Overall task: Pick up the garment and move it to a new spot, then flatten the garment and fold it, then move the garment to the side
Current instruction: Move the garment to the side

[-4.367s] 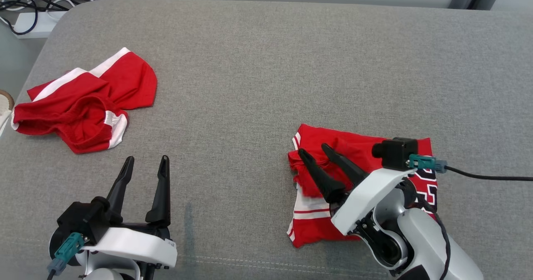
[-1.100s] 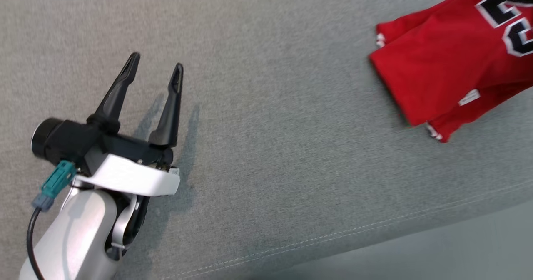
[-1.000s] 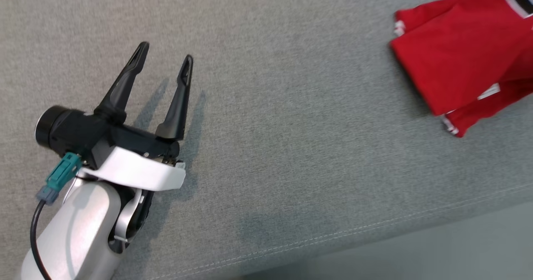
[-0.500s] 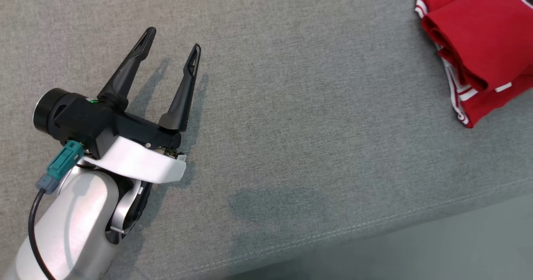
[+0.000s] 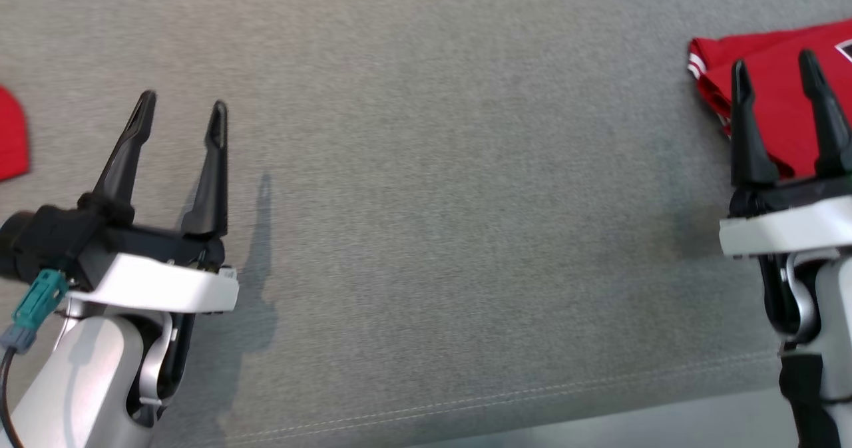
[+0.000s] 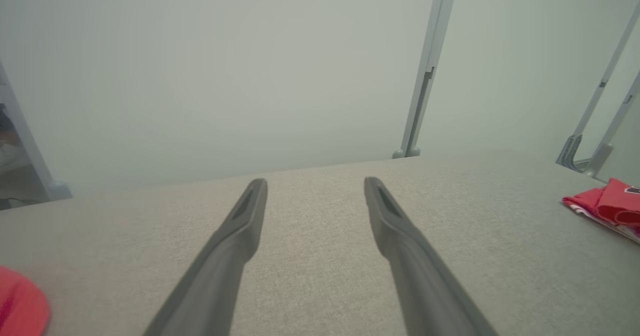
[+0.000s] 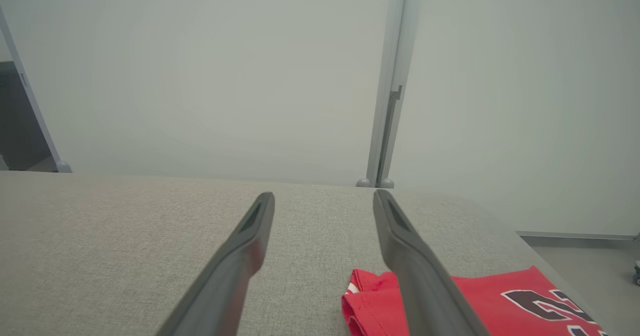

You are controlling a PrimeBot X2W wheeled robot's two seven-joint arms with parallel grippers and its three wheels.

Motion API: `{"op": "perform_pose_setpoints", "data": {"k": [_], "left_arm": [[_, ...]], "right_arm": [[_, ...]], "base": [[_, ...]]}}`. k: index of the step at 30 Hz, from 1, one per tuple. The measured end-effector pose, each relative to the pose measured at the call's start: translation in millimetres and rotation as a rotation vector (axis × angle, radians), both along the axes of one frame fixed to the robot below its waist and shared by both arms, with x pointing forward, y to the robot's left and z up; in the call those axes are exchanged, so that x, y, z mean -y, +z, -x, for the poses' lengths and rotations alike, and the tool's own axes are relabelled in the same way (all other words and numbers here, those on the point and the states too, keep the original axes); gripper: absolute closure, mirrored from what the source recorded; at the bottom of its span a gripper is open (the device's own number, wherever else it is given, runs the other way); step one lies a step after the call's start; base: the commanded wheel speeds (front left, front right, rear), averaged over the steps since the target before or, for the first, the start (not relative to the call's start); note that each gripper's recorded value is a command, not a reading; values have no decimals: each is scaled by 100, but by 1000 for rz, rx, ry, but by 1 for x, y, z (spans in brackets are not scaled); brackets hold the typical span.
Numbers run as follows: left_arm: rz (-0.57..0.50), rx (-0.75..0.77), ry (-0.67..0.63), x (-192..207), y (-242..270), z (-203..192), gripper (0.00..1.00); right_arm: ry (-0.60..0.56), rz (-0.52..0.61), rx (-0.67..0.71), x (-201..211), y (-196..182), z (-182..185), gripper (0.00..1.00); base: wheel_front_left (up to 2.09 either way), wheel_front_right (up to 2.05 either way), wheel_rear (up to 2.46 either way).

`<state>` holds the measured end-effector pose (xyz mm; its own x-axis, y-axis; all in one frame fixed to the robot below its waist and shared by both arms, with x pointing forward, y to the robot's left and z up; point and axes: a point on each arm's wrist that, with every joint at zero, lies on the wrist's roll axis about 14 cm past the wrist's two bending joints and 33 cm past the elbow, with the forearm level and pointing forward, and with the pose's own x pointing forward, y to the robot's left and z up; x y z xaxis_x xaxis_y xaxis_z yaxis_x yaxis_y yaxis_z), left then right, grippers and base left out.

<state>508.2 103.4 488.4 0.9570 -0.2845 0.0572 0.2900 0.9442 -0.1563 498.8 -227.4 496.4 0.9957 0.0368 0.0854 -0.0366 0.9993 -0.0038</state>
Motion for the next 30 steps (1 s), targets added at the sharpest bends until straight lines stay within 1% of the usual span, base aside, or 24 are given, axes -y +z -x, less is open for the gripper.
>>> {"op": "perform_pose_setpoints", "data": {"k": [6, 9, 13, 20, 24, 30], "left_arm": [[-30, -9, 150, -52, 8, 28, 0], [-31, -10, 209, -72, 13, 44, 0], [-37, -24, 262, -90, 14, 69, 0], [-19, -33, 302, -101, 17, 98, 0], [1, -28, 302, -99, 20, 109, 0], [-17, -32, 296, -101, 18, 124, 0]], "right_arm": [[33, -58, 13, -24, 4, 22, 0], [40, -86, 10, -33, 4, 35, 0], [30, -93, 4, -34, 5, 53, 0], [1, -116, 3, -34, 8, 78, 0], [-10, -125, -9, -33, 6, 94, 0], [-24, -111, -28, -29, 3, 113, 0]], "base": [[0, 0, 0], [0, 0, 0], [0, 0, 0], [0, 0, 0], [0, 0, 0], [0, 0, 0]]}}
